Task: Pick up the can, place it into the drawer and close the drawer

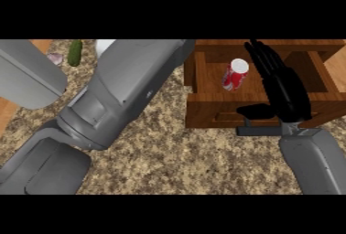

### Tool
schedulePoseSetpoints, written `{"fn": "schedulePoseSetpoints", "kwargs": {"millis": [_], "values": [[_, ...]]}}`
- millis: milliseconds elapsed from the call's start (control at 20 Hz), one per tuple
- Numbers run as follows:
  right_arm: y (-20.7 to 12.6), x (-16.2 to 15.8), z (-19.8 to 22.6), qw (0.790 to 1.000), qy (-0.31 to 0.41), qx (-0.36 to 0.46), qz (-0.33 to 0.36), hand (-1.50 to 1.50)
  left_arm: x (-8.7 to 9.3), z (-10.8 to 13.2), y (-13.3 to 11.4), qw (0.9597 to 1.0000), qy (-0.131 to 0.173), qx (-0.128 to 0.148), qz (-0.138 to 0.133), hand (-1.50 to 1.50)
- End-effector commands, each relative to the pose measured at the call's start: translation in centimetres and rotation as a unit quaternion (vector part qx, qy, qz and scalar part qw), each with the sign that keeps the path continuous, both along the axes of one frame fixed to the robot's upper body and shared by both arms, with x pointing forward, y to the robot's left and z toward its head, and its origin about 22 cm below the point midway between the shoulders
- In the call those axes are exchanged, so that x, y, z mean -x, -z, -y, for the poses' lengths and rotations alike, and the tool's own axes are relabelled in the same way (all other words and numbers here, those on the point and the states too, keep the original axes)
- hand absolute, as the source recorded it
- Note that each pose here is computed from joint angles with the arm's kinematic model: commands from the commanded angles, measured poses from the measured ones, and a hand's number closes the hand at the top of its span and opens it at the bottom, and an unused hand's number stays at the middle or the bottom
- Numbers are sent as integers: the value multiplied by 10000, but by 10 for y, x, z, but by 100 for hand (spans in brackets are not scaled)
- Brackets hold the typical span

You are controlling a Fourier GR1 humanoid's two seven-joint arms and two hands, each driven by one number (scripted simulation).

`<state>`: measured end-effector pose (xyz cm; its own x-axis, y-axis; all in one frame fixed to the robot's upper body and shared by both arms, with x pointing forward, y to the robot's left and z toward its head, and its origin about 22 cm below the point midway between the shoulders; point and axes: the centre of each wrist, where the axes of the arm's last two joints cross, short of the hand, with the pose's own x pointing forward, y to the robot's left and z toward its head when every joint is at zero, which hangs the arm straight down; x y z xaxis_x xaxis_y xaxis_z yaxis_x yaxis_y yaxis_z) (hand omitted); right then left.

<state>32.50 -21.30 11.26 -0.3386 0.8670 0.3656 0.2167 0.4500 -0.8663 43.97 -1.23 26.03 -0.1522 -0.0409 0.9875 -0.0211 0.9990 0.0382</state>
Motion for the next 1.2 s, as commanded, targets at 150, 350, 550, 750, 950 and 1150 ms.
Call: {"fn": "schedulePoseSetpoints", "kwargs": {"millis": [150, 350, 550, 750, 950, 1150], "values": [[40, -39, -17, 9992, 89, 390, 97, -150, -8, -20, 1, 9998, -174, 23, 43, -150], [52, -63, -7, 9978, 444, 471, 150, -150, -7, -27, -9, 9999, -97, 39, -51, -150], [51, -83, -15, 9940, 815, 596, 417, -150, -11, -45, 5, 9999, -150, 3, -55, -150], [46, -99, -30, 9914, 938, 568, 708, -150, -13, -59, -10, 9998, -166, 35, -105, -150], [28, -117, -27, 9887, 1130, 522, 840, -150, -11, -67, -17, 9997, -214, -91, -122, -150], [21, -125, -24, 9855, 1175, 598, 1072, -150, -10, -85, -2, 9998, -79, -40, -150, -150]]}}
